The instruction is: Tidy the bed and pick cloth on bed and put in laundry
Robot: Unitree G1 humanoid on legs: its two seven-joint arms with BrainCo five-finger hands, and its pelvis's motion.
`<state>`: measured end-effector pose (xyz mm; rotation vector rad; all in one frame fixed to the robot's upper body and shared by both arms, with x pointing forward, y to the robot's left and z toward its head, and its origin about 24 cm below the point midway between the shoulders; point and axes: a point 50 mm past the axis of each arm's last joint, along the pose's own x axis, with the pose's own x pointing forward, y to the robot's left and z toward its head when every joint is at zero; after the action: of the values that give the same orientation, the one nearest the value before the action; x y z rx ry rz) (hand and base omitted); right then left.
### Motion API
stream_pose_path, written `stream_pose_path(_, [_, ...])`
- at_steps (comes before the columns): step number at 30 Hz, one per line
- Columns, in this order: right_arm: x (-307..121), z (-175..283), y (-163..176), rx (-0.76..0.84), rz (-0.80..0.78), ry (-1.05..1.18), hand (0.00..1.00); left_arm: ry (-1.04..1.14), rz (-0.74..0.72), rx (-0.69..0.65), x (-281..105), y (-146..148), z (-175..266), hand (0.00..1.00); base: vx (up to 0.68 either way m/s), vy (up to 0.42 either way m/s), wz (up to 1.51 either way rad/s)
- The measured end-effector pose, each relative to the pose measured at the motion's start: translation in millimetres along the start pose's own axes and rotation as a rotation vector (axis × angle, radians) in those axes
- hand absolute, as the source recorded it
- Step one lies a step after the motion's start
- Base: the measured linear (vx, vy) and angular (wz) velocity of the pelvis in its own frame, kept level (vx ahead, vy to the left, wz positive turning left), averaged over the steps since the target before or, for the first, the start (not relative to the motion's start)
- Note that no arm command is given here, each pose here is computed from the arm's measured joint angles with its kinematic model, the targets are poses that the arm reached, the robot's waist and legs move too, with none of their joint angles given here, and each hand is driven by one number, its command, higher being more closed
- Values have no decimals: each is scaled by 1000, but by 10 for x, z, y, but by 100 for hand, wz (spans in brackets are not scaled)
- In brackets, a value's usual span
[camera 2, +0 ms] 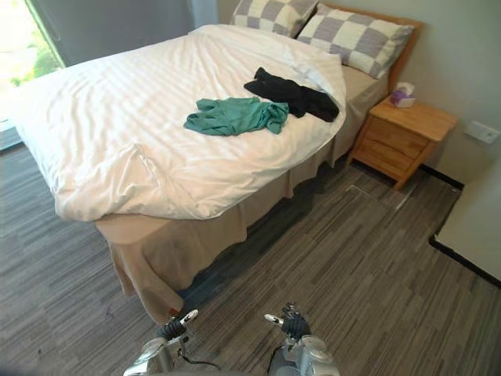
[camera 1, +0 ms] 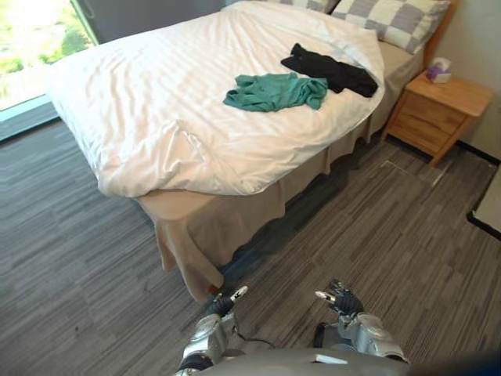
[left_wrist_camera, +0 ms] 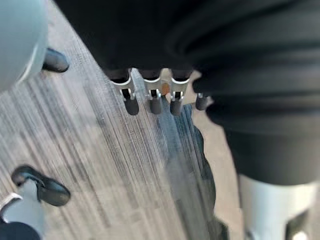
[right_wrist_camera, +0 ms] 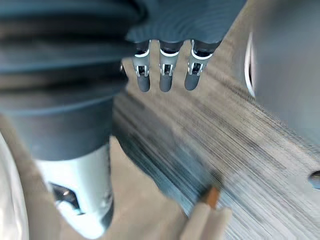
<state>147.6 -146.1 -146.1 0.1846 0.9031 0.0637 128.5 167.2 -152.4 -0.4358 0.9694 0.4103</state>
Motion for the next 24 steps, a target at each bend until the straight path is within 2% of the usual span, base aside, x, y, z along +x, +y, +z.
stream_pose_path(2, [1,3,12,-26,15,-3,0,-10,25,-62,-7,49,-9,0,131,-277,77])
stream_pose_path(8, [-55,-119,-194,1,-39,50,0,-55,41,-79,-31,105,-31,0,138,-83,78])
stream_pose_path(14, [-110,-196,-322,14,-71,80,0,-61,11,13,-14,72,-9,0,137,204,63])
stream_pose_path(17, [-82,-224,-161,7,-11,85,0,-75,61,50,-19,307,73,0,118,256,35])
stream_pose_path(20, [-111,-184,-316,-27,-40,75,0,-50,52,43,-44,268,-43,0,83,209,25])
stream_pose_path(24, [-24,-32,-150,-45,2,30,0,-6,81,84,-49,423,-39,0,21,19,16])
